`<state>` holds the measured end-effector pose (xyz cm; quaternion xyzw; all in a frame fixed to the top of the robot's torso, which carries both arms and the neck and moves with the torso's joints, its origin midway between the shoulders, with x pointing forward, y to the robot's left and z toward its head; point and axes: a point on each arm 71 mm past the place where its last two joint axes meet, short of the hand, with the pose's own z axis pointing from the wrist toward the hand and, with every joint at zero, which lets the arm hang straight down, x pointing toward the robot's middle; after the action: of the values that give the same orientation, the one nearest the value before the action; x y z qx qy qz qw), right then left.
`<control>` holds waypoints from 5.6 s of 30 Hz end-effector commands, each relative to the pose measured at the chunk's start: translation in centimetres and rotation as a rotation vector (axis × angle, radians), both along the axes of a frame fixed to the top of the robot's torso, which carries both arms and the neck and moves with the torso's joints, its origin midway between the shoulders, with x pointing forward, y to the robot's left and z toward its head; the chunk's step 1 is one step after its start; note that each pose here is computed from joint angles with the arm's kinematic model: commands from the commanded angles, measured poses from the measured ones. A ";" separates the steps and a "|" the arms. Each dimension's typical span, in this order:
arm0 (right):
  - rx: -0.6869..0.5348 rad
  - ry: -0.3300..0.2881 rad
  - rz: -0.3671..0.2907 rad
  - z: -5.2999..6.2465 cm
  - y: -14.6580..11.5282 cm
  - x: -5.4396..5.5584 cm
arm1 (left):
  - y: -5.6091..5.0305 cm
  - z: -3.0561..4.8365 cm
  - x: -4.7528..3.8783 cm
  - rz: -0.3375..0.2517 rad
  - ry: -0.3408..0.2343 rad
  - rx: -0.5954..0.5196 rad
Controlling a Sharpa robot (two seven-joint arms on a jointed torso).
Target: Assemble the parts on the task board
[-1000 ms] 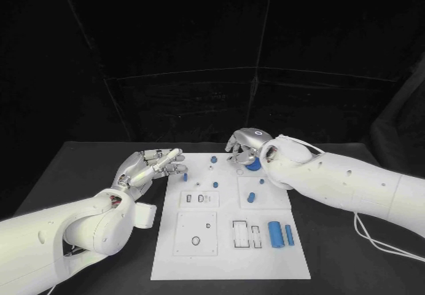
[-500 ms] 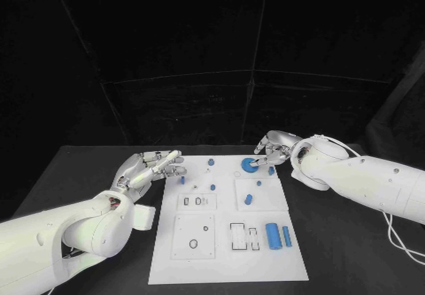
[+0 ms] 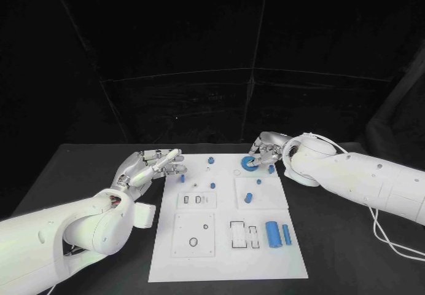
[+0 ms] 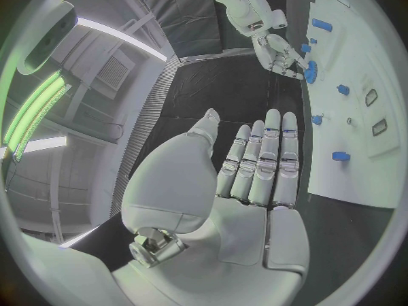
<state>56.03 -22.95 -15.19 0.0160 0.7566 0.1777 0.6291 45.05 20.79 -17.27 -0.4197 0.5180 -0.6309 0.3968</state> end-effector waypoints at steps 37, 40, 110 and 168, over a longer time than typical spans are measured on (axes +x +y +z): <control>-0.132 -0.084 0.082 0.4 1.8 -0.2 | 0.0 0.08 0.04 -0.014 -0.003 -0.002; -0.088 -0.118 0.091 0.9 2.2 -0.5 | 0.1 0.07 0.03 -0.014 -0.002 -0.002; -0.177 -0.166 0.241 -0.4 14.5 -2.2 | -0.2 0.11 -0.05 -0.023 0.001 -0.004; 0.337 -0.096 0.180 0.8 -2.7 -3.2 | 0.7 0.03 0.38 -0.009 0.002 0.003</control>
<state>52.96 -25.85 -14.69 0.0330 0.6936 0.3029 0.6527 45.43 21.61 -17.41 -0.4239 0.5211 -0.6242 0.3989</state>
